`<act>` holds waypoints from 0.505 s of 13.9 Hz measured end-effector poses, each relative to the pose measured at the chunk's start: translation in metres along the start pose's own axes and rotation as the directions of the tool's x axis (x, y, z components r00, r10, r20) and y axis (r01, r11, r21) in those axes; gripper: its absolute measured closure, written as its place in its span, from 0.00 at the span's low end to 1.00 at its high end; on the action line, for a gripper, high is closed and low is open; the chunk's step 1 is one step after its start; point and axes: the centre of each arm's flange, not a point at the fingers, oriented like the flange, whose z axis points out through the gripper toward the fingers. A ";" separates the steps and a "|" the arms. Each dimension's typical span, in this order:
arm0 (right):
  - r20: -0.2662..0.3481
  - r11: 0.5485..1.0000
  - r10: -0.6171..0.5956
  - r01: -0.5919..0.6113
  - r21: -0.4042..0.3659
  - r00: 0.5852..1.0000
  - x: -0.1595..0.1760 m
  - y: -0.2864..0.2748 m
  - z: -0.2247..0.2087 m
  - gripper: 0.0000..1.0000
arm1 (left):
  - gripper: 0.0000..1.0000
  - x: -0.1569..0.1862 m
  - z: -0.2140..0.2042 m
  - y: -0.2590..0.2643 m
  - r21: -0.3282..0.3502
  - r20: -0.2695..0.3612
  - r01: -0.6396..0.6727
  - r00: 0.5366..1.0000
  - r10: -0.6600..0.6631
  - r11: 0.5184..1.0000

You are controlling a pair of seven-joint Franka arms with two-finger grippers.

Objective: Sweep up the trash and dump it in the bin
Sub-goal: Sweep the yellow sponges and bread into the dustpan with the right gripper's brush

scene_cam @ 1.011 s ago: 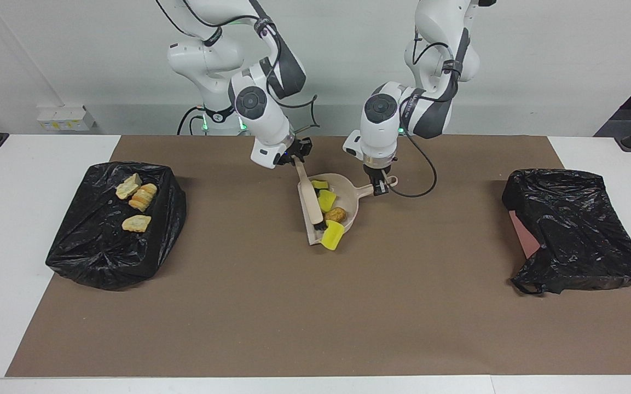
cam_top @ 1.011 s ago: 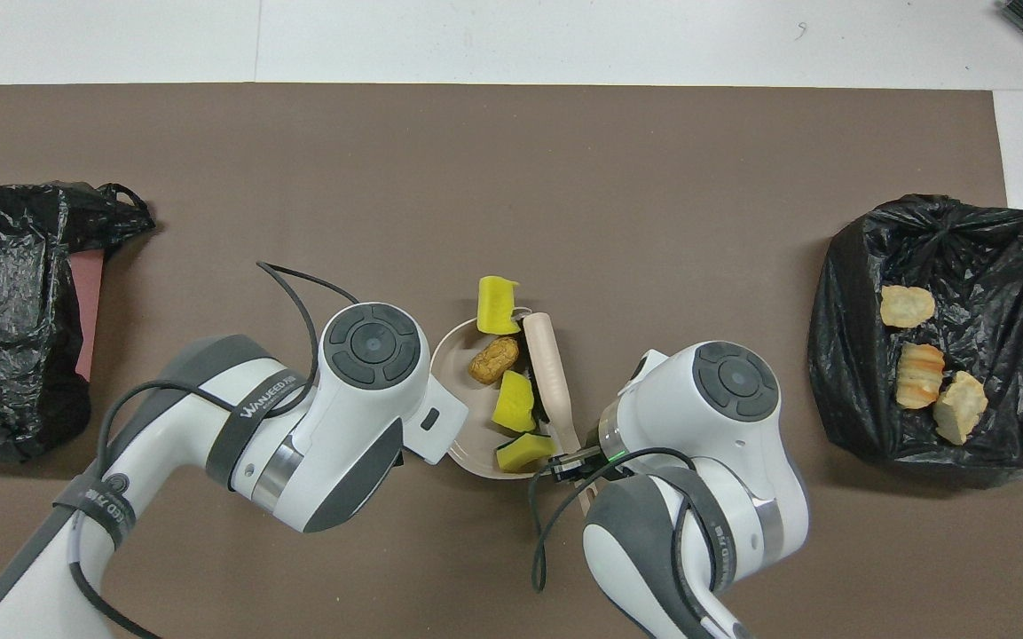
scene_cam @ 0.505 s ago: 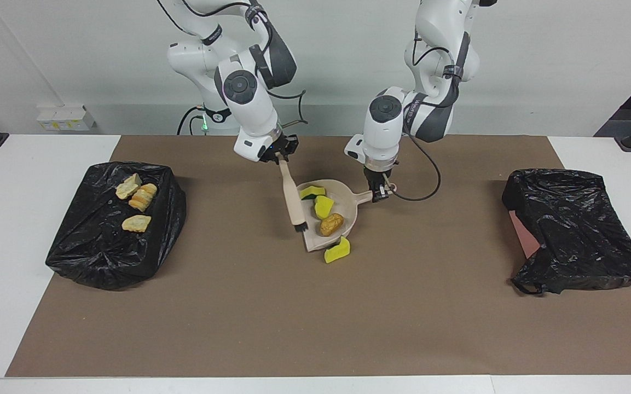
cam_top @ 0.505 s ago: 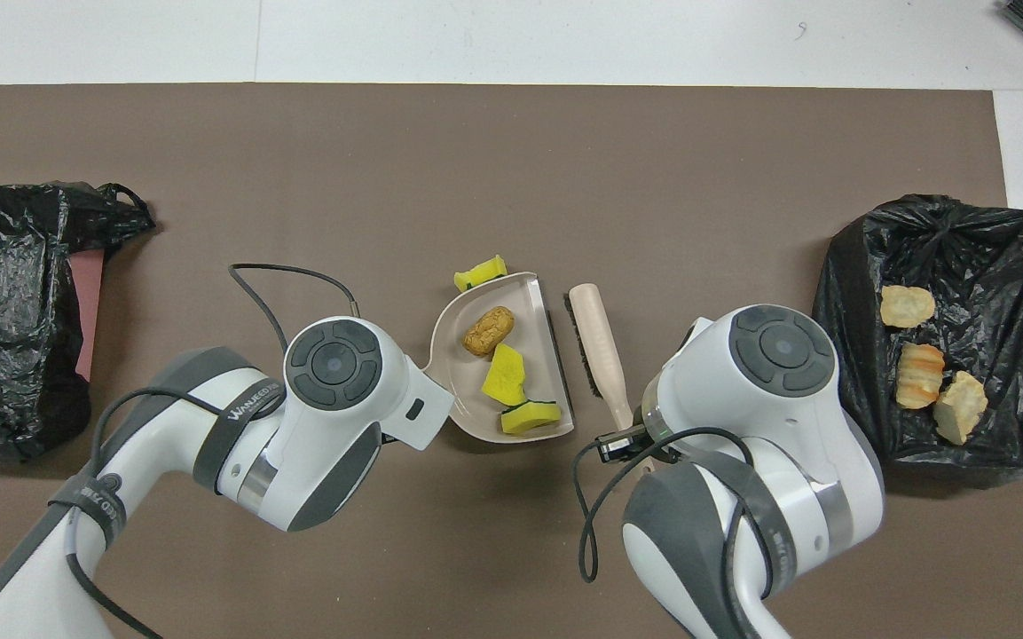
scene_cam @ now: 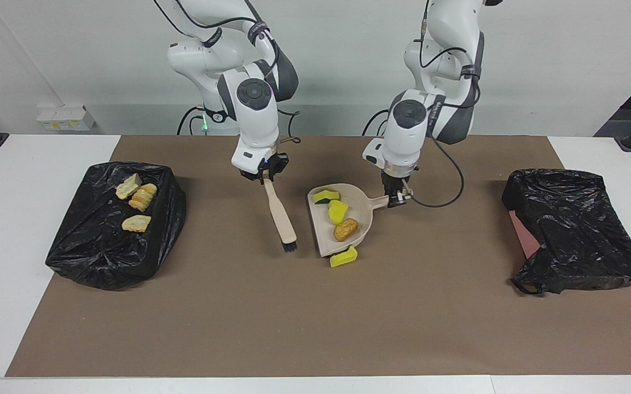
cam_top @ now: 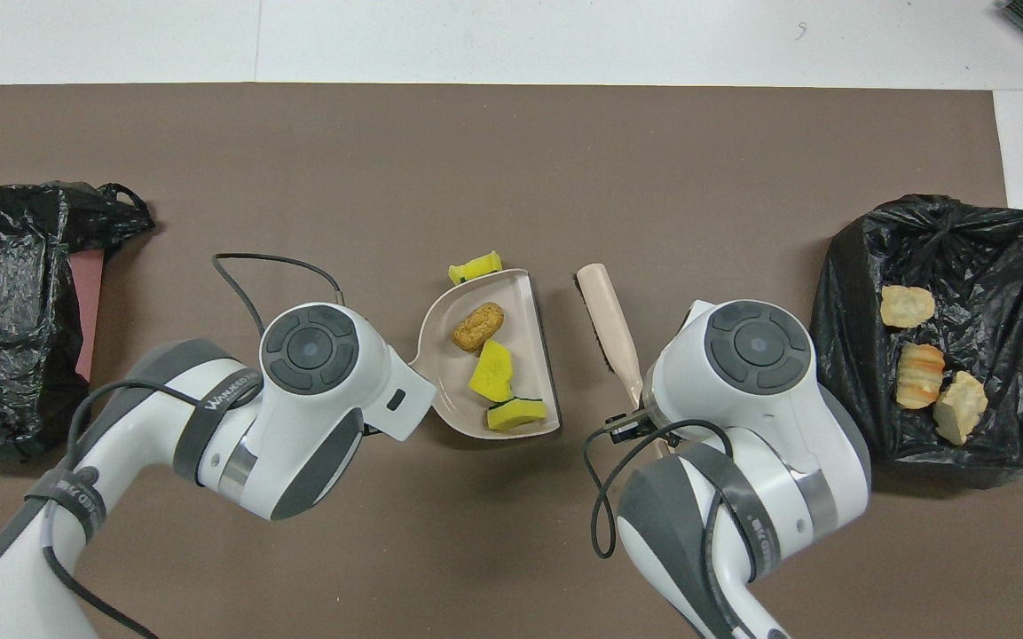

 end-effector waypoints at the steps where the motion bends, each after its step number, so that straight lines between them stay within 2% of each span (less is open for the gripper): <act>1: 0.001 1.000 -0.016 0.016 -0.003 1.000 -0.001 -0.009 -0.002 0.74 | 0.69 -0.012 -0.011 -0.007 0.009 -0.008 0.010 1.000 -0.010 1.000; 5: -0.028 0.998 -0.062 0.062 0.006 0.998 0.016 -0.031 -0.006 0.74 | 0.69 -0.041 -0.022 -0.020 0.019 -0.012 0.057 0.998 -0.057 0.998; 7: -0.025 0.998 -0.059 0.060 0.022 0.998 0.035 -0.027 0.000 0.74 | 0.69 -0.060 -0.020 -0.029 0.032 0.025 0.073 0.997 -0.074 0.997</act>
